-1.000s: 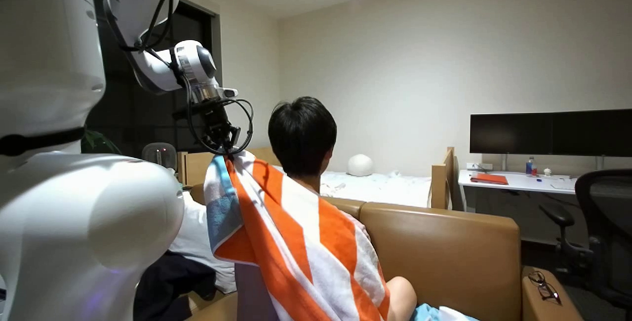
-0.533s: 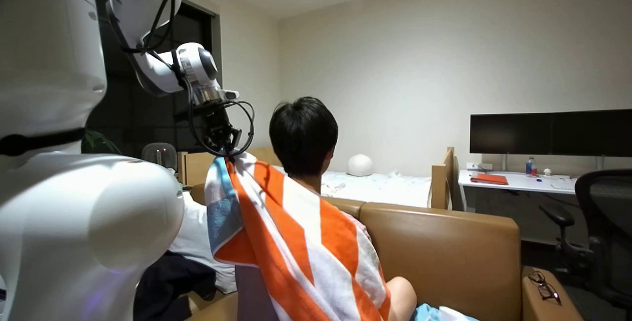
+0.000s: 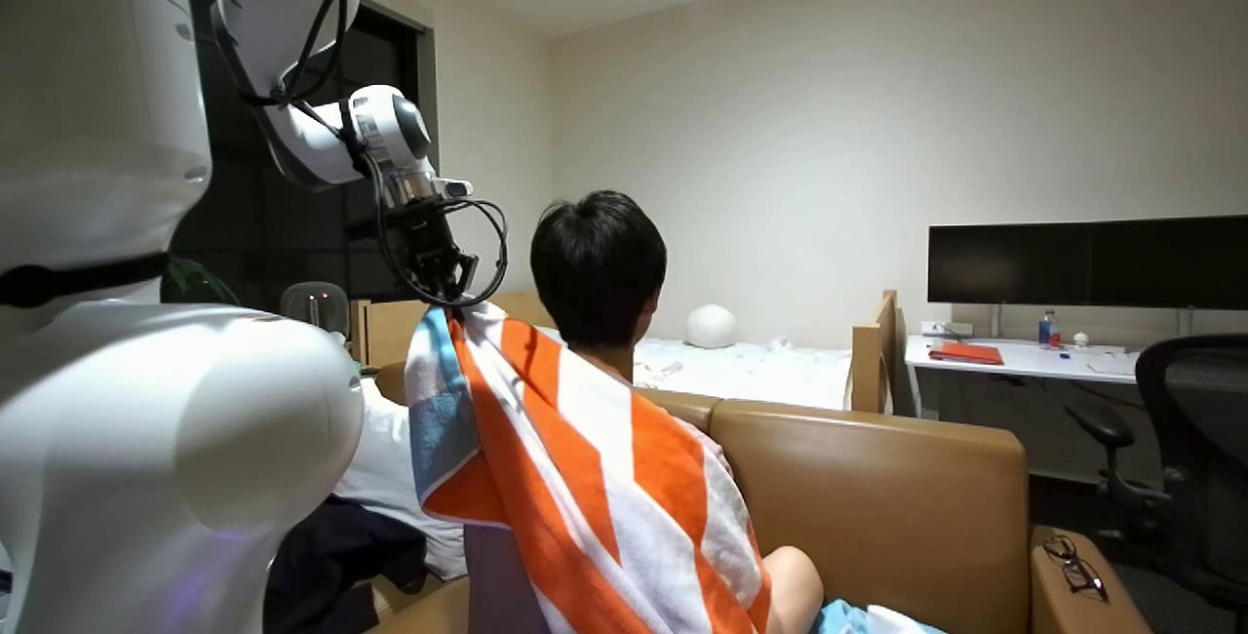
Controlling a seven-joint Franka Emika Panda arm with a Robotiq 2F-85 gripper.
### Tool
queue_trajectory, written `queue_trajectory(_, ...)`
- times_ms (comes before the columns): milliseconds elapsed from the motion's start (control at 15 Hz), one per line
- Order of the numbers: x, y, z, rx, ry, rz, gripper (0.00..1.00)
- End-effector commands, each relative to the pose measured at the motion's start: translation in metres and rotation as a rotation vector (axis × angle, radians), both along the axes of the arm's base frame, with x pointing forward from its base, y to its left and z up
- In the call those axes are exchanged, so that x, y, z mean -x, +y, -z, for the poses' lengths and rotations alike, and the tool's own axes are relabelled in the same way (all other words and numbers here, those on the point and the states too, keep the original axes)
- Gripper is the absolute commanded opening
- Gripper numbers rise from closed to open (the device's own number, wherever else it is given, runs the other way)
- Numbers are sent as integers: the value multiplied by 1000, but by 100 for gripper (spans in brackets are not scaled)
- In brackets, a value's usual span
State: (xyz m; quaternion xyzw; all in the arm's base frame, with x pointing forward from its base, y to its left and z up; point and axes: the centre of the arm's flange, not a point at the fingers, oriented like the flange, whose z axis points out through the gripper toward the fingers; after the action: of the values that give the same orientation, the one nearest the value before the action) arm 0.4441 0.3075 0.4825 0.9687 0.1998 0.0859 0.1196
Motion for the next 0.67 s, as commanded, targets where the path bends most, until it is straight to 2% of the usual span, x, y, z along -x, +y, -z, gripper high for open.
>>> queue_trajectory(0,1,1,-3,-26,-2,-74,2)
queue_trajectory(600,-5,2,0,-61,-74,-109,2)
